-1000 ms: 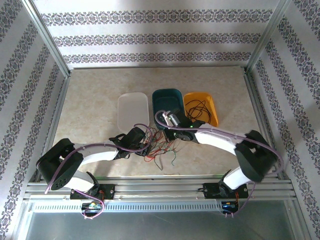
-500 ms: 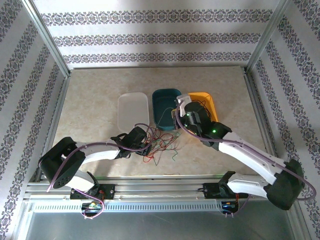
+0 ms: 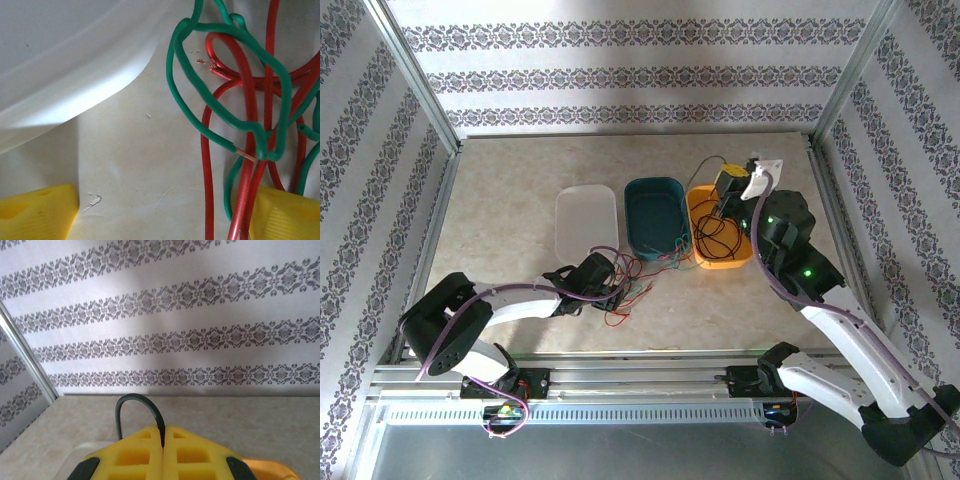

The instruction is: Untangle the cables

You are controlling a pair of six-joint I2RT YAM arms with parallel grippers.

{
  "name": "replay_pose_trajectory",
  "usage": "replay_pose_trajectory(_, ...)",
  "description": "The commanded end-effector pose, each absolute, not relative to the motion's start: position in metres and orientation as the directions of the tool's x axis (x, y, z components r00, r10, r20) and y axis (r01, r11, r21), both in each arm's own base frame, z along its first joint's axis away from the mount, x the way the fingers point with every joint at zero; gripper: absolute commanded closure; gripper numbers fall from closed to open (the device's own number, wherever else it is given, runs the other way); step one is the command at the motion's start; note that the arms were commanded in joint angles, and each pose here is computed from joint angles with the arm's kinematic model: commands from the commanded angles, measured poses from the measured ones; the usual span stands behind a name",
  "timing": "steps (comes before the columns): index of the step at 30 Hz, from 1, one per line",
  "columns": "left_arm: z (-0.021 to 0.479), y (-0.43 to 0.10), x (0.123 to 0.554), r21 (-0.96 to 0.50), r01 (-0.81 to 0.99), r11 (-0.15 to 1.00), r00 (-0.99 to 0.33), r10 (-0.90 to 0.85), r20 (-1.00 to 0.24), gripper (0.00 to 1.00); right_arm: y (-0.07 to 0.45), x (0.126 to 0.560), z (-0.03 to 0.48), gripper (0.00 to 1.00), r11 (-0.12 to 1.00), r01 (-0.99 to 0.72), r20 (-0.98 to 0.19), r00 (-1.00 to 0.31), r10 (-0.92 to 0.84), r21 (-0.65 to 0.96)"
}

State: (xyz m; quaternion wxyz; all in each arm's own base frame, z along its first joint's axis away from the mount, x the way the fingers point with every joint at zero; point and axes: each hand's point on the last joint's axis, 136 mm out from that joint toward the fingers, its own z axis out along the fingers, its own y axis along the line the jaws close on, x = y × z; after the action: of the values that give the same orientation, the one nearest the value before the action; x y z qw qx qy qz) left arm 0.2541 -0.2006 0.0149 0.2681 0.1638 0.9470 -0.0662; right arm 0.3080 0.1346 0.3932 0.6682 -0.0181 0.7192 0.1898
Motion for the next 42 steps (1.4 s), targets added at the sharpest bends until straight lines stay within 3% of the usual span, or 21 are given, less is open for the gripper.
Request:
replay_pose_trajectory(1, 0.001, -0.208, 0.246, -0.054, 0.384, 0.922, -0.817, 0.312, -0.485, 0.14, 0.134, 0.302, 0.424, 1.0, 0.897, -0.33, -0.954, -0.05, 0.294, 0.294)
replay_pose_trajectory(6, 0.004, -0.212, 0.247, -0.068, 0.396, 0.916, -0.808, 0.312, -0.5, 0.14, 0.151, 0.293, 0.425, 1.0, 0.861, -0.425, -0.958, -0.078, 0.274, 0.281)
replay_pose_trajectory(13, 0.008, -0.216, 0.247, -0.08, 0.413, 0.907, -0.796, 0.317, -0.515, 0.14, 0.214, 0.232, 0.44, 1.0, 0.641, -0.747, -0.983, -0.096, 0.157, 0.176)
replay_pose_trajectory(18, 0.01, -0.221, 0.249, -0.094, 0.42, 0.903, -0.791, 0.314, -0.525, 0.12, 0.23, 0.208, 0.457, 1.0, 0.581, -0.806, -0.99, -0.035, 0.135, 0.108)
replay_pose_trajectory(21, 0.013, -0.223, 0.25, -0.106, 0.423, 0.9, -0.786, 0.307, -0.537, 0.1, 0.22, 0.23, 0.45, 1.0, 0.7, -0.71, -0.994, 0.0, 0.106, 0.074)
replay_pose_trajectory(24, 0.021, -0.224, 0.251, -0.114, 0.43, 0.895, -0.772, 0.3, -0.56, 0.09, 0.194, 0.268, 0.434, 1.0, 0.862, -0.503, -0.997, 0.005, 0.079, 0.066)
replay_pose_trajectory(27, 0.028, -0.222, 0.25, -0.113, 0.428, 0.896, -0.764, 0.293, -0.574, 0.08, 0.167, 0.287, 0.433, 1.0, 0.945, -0.323, -0.997, 0.051, 0.06, 0.041)
replay_pose_trajectory(37, 0.031, -0.221, 0.25, -0.121, 0.421, 0.899, -0.761, 0.278, -0.586, 0.08, 0.083, 0.328, 0.417, 1.0, 0.967, -0.092, -0.97, 0.009, 0.241, 0.239)
replay_pose_trajectory(40, 0.03, -0.224, 0.251, -0.122, 0.427, 0.896, -0.762, 0.284, -0.582, 0.08, 0.056, 0.343, 0.393, 1.0, 0.97, 0.012, -0.97, -0.028, 0.241, 0.241)
replay_pose_trajectory(42, 0.03, -0.225, 0.252, -0.123, 0.43, 0.894, -0.761, 0.286, -0.583, 0.08, 0.046, 0.356, 0.36, 1.0, 0.968, 0.058, -0.961, -0.119, 0.251, 0.246)
